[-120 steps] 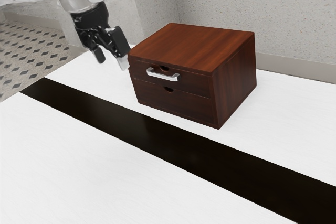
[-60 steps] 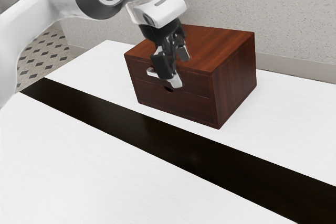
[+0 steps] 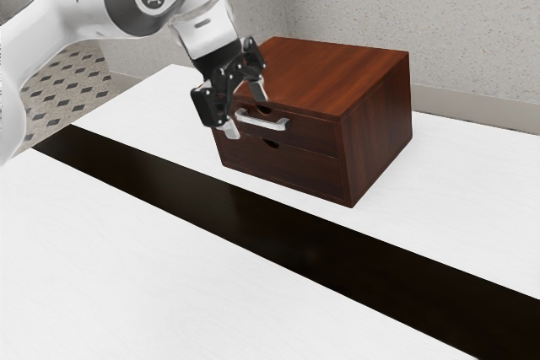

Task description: Pull the drawer handle with one arm to open the drawer

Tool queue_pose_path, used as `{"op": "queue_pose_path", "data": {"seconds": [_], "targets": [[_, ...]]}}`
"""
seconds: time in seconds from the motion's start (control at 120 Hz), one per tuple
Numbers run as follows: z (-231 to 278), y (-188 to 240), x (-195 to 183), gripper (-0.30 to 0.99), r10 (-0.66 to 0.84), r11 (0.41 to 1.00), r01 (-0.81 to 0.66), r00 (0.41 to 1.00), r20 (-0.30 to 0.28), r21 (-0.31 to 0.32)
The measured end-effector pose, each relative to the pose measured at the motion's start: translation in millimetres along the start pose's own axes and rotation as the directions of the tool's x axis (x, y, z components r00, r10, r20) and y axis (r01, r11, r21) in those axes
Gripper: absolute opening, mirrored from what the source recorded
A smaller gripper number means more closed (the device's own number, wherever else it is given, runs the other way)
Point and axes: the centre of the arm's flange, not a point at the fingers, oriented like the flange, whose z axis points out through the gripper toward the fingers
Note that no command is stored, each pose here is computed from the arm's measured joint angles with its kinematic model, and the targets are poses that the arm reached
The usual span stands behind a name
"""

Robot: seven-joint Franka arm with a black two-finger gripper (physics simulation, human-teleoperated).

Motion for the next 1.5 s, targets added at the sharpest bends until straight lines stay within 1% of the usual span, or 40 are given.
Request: {"op": "queue_pose_path", "data": {"seconds": [0.167, 0.333, 0.583, 0.733, 1.033, 1.258, 1.367, 1.5], "targets": [[28, -17, -11, 0.69, 0.063, 0.998, -0.063, 0.998, -0.003, 0.006], [37, -28, -12, 0.69, 0.119, 0.992, -0.119, 0.993, -0.001, 0.051], [55, -43, -13, 0.69, 0.178, 0.979, -0.178, 0.984, 0.01, 0.099], [54, -47, -24, 0.69, 0.187, 0.974, -0.188, 0.982, 0.026, 0.124], [60, -49, -30, 0.54, 0.211, 0.968, -0.215, 0.977, 0.04, 0.132], [62, -50, -49, 0.5, 0.196, 0.97, -0.201, 0.979, 0.05, 0.136], [73, -52, -54, 0.5, 0.192, 0.973, -0.197, 0.98, 0.05, 0.124], [78, -53, -63, 0.49, 0.18, 0.975, -0.185, 0.982, 0.054, 0.125]]}}
